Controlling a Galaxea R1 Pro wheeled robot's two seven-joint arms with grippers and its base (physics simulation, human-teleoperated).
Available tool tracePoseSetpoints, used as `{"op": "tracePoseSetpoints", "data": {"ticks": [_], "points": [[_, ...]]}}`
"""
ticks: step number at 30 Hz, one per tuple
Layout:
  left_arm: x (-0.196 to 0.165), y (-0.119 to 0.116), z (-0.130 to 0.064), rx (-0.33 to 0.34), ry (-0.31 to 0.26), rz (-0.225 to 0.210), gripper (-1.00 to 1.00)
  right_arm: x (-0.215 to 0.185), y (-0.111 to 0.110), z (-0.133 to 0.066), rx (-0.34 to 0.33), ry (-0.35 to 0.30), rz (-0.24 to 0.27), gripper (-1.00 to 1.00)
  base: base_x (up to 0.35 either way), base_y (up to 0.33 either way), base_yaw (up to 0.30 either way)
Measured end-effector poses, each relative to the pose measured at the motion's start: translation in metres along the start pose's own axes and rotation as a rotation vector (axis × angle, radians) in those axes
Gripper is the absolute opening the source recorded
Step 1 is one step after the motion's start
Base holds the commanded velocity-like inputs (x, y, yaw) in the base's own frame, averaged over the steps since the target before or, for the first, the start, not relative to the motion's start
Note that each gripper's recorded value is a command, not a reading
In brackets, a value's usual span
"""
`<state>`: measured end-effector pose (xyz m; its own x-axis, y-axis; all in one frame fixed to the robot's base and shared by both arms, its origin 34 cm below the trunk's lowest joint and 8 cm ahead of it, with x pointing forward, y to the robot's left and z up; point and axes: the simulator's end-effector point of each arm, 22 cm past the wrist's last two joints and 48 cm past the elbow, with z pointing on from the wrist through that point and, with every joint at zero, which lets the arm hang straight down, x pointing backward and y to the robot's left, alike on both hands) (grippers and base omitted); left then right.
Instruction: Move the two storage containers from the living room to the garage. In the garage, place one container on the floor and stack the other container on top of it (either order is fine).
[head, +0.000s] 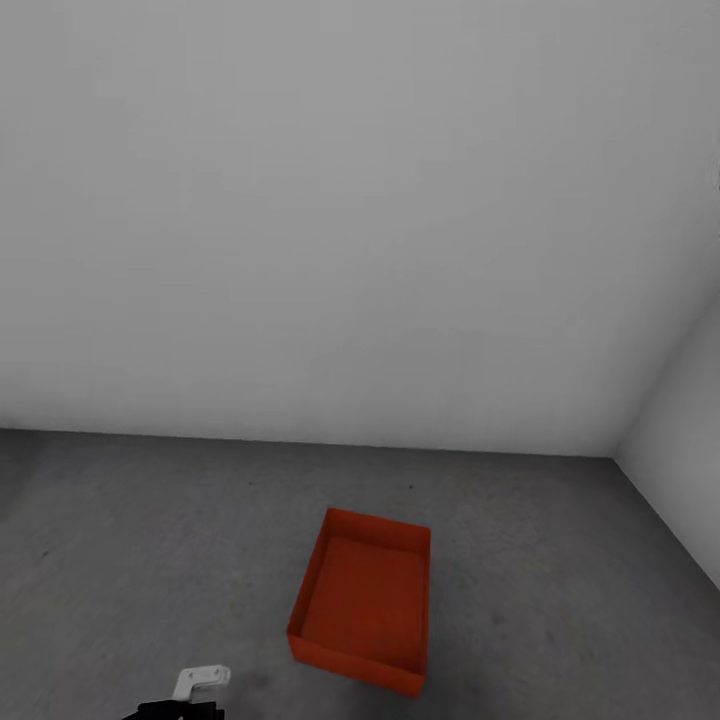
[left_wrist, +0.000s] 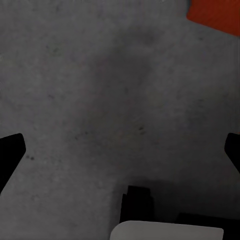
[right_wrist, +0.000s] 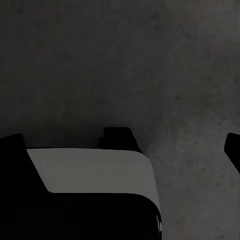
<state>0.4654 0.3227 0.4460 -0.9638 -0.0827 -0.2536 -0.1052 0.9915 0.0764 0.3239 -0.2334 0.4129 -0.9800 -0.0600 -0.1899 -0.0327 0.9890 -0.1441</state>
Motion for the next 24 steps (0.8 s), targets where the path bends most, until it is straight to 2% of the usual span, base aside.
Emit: {"op": "tracePoseSetpoints", "data": {"ticks": [17,24], "points": [[-0.01,-0.003,-0.006,0.006,-0.023,-0.001,1.0,-0.01,-0.002,-0.003,0.007,-0.024,0.002,1.0,0.0,0.0,0.0],[-0.018,-0.004,-0.021,0.01,-0.034,-0.001,1.0,-0.018,-0.005,-0.016,0.01,-0.035,0.003,1.0,0.0,0.0,0.0]]}}
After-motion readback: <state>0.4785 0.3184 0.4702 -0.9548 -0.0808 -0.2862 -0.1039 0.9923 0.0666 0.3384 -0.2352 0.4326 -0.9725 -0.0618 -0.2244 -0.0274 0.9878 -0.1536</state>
